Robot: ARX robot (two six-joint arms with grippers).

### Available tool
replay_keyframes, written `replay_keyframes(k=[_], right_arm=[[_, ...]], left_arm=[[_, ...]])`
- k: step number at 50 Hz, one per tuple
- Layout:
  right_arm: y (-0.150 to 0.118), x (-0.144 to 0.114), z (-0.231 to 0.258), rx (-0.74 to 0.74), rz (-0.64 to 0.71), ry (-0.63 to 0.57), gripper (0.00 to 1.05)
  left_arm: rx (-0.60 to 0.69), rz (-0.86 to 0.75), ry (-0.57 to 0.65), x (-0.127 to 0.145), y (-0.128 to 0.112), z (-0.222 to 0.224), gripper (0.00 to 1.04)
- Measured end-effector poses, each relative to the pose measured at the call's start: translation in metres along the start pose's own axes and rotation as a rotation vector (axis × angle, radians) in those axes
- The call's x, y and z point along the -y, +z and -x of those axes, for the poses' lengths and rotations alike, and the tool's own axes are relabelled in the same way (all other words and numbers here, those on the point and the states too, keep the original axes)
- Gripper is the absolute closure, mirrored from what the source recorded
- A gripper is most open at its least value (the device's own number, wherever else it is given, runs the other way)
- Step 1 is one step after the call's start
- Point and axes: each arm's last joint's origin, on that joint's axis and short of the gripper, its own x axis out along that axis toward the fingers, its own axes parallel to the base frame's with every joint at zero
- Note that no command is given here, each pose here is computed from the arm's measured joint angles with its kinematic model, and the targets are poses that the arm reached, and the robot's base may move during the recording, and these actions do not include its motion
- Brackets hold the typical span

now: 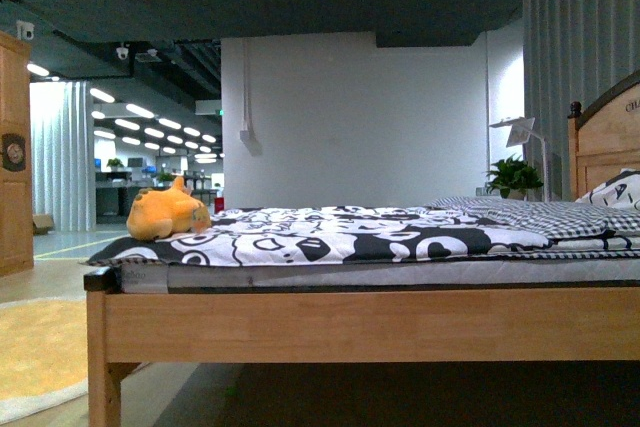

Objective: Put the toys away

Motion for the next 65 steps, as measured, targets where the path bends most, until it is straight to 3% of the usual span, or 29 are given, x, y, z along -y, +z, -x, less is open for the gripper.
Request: replay_keyframes(k=[65], right_arm=[[0.0,0.0,0.0,0.0,0.0,0.0,0.07]], left_arm=[[0.0,0.0,0.0,0.0,0.0,0.0,0.06]])
